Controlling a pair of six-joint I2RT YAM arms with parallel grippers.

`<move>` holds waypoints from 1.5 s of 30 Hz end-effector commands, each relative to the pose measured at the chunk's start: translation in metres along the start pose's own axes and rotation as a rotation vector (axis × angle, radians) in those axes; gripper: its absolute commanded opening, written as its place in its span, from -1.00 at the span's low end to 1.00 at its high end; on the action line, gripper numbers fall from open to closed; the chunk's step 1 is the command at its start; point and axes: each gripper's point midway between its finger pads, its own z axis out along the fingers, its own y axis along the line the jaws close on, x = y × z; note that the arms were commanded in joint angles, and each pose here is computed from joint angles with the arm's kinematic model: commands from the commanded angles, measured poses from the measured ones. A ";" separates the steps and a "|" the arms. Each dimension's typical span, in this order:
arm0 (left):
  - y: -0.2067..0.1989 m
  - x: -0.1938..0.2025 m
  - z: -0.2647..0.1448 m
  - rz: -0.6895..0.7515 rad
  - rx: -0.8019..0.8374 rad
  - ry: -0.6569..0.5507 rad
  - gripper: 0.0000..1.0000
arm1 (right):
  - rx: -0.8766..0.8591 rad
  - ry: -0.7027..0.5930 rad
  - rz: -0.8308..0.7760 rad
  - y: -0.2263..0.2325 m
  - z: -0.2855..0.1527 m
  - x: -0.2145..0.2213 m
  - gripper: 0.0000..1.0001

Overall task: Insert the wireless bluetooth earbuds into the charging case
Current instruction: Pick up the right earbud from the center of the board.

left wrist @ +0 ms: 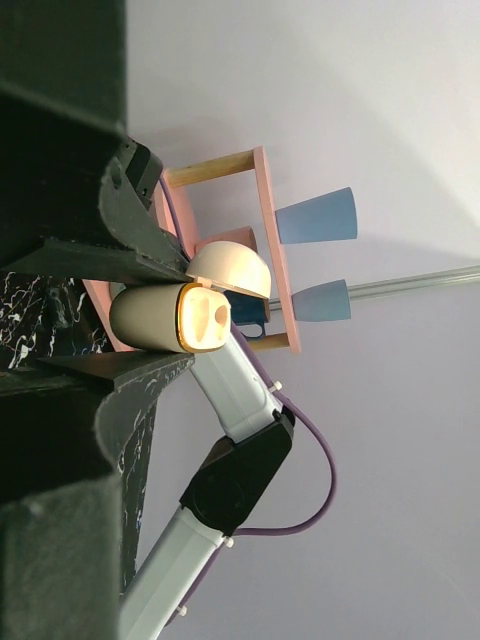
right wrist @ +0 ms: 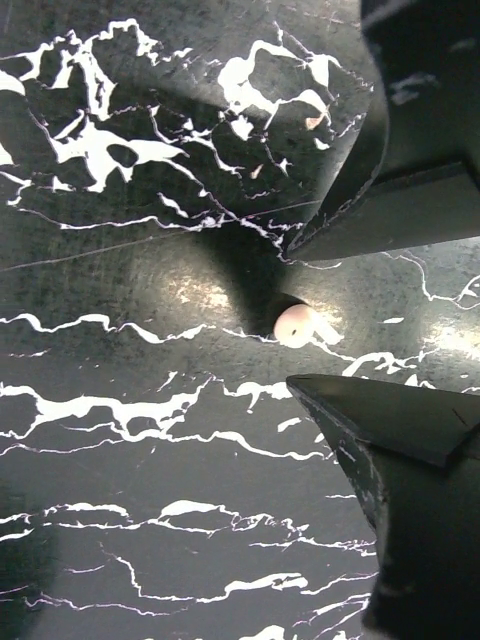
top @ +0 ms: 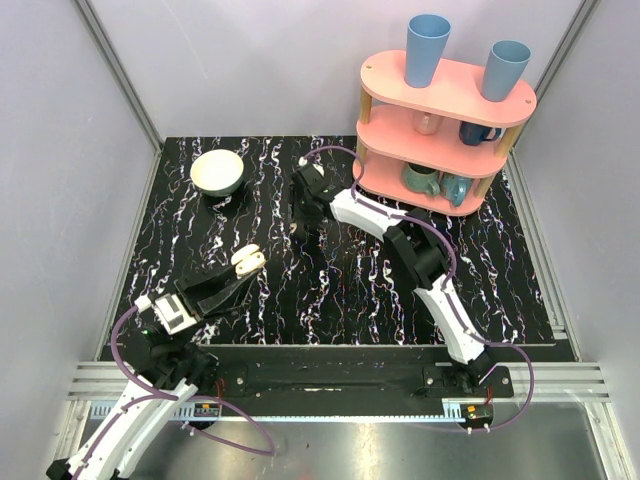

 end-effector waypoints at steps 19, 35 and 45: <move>-0.005 -0.016 0.001 0.012 0.027 -0.049 -1.00 | 0.162 -0.048 -0.145 0.005 0.011 -0.004 0.04; -0.004 -0.015 0.001 0.013 0.021 -0.045 -1.00 | 0.192 -0.020 -0.136 0.000 0.013 0.007 -0.08; -0.004 -0.015 0.001 0.014 0.018 -0.040 -1.00 | 0.231 -0.021 -0.120 -0.004 0.014 0.013 -0.14</move>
